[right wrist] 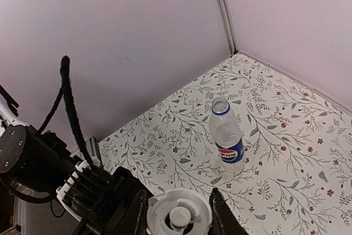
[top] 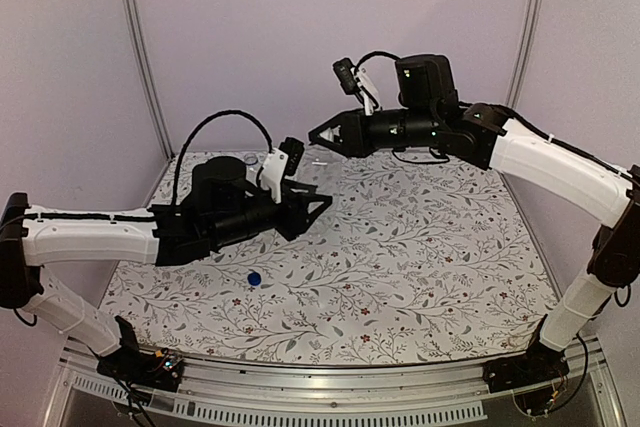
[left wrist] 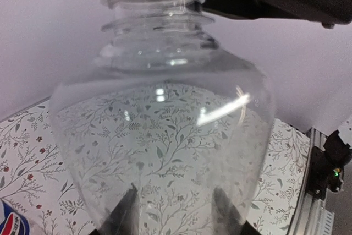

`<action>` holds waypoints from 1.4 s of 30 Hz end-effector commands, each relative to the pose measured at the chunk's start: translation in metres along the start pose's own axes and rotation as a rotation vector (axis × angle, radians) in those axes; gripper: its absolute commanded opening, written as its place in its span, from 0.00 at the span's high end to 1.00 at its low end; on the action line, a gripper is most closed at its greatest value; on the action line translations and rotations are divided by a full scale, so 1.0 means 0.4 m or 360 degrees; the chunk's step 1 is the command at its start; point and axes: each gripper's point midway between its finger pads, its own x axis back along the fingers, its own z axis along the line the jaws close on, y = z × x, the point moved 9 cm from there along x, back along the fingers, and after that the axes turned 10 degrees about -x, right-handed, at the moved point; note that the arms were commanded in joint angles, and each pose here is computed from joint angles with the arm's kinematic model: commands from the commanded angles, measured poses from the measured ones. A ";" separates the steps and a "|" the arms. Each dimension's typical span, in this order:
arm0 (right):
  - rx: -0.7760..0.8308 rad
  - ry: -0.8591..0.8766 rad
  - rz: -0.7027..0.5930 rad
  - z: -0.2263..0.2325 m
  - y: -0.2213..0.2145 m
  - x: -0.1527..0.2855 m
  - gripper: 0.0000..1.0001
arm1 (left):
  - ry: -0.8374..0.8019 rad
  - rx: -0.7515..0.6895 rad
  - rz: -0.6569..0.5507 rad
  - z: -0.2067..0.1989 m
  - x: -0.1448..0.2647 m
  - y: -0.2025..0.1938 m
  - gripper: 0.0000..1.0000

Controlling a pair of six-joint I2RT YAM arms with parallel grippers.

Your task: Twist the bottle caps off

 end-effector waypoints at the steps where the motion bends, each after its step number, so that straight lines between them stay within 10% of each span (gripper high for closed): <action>1: 0.0161 0.0121 -0.0063 0.024 0.022 0.038 1.00 | -0.0176 -0.0087 -0.0132 -0.025 0.039 0.037 0.83; 17: 0.0606 0.1250 0.0154 0.092 -0.013 0.128 0.92 | -0.1140 -0.0167 -0.0406 -0.088 0.131 0.055 0.82; 25: 0.0606 0.1326 0.0187 0.086 -0.017 0.125 0.83 | -0.1219 -0.0131 -0.0439 -0.084 0.138 0.056 0.82; 35: 0.0459 0.0802 0.0032 0.072 0.038 0.140 0.10 | -0.0616 -0.0059 -0.0257 -0.023 0.083 0.038 0.82; 42: 0.0243 0.0468 -0.0105 0.068 0.084 0.146 0.01 | -0.0378 -0.0038 -0.0211 -0.008 0.061 0.030 0.83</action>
